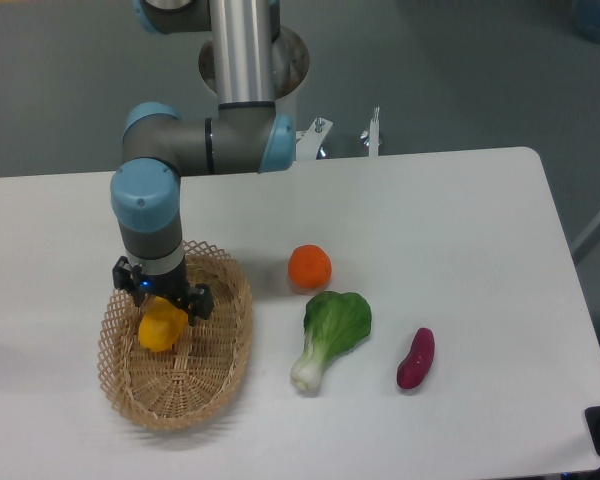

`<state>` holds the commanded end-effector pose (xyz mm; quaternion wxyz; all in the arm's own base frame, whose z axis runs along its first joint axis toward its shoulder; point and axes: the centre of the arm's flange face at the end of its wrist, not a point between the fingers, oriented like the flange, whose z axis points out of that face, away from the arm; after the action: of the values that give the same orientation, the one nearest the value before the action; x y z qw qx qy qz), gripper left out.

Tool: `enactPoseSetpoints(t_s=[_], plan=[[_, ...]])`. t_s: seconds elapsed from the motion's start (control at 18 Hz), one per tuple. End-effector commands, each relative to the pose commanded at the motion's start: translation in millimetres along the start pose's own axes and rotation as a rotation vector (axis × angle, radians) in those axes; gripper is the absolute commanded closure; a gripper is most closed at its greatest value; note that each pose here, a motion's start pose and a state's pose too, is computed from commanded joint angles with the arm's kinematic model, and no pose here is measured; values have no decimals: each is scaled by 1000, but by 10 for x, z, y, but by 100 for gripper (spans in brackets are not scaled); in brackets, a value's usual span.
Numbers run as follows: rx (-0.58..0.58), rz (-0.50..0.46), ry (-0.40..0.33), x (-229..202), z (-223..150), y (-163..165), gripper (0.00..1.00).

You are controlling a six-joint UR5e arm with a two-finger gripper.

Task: Pick up the mango from the basket
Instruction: 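Lower the gripper onto the yellow mango and close on it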

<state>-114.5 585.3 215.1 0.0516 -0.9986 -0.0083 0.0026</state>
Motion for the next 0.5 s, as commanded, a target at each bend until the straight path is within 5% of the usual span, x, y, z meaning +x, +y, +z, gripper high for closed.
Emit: enactPoseSetpoints(t_s=[0.22,0.5], plan=[[23,-14,-13,7,-14,-23,0],[24,-33,-39,-30,-48,-52,44]])
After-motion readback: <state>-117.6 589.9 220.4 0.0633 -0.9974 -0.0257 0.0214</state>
